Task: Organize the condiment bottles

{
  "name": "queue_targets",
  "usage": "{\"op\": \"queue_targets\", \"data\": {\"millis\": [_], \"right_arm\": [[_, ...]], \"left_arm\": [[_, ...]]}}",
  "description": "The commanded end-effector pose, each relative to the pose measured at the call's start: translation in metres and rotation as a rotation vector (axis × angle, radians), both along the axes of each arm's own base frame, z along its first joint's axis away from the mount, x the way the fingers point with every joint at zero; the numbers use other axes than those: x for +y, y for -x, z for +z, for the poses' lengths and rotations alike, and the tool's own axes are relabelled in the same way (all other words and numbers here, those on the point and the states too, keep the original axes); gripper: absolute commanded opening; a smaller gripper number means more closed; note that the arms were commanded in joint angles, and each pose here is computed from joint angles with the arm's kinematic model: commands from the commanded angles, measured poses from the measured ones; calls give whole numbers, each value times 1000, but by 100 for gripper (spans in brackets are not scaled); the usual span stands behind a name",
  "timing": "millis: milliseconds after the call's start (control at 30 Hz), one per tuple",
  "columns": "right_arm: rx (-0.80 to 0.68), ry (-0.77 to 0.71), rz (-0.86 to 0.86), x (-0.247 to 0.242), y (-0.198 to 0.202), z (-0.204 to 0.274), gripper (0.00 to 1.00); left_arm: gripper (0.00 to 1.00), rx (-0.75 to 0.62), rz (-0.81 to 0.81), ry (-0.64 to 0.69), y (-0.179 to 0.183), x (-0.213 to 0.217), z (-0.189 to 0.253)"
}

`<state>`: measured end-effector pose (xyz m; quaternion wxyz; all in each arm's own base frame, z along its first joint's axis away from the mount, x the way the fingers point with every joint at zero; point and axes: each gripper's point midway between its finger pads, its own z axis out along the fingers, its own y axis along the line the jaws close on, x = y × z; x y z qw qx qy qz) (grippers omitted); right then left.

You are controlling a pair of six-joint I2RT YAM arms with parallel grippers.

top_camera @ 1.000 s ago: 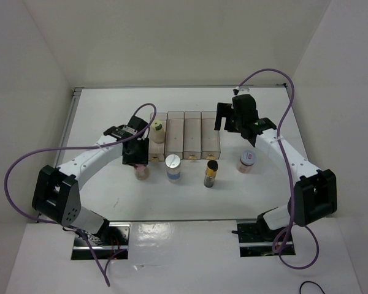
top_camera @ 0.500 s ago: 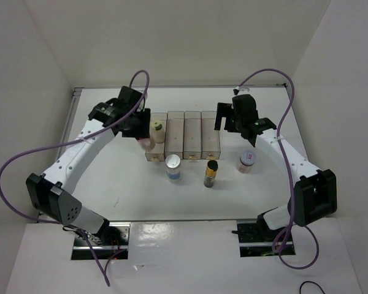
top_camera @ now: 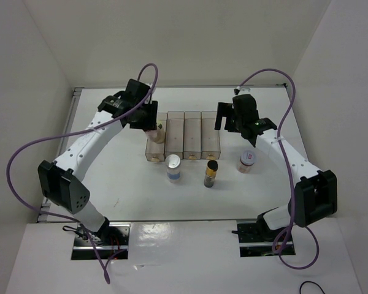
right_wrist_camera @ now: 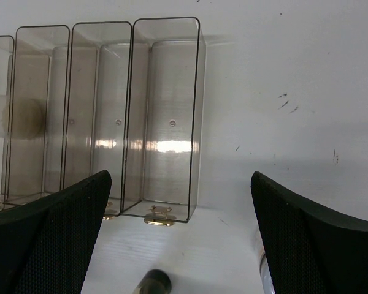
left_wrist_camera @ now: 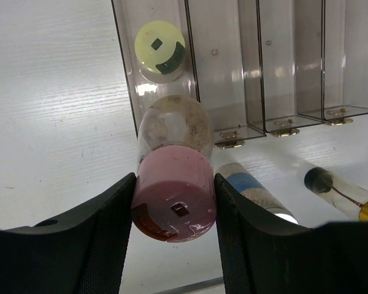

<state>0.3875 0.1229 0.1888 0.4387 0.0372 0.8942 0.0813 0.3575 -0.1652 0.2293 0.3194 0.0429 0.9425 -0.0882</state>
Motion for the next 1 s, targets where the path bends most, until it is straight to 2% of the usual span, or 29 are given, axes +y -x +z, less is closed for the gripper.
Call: {"op": "queue_targets", "data": {"millis": [0,400,967], "right_arm": [[-66,-16,-28,-7,-1,24,99],[-60,0,-31,-9,0,22,99],[-43,20,-32,-11,-2,14,99]], "left_arm": [[52,-24,-13,11,-14,-6,-7],[53,40,-13,-34,-18,-5,-51],[53,85,-5,-85,-25,-3,-78]]}}
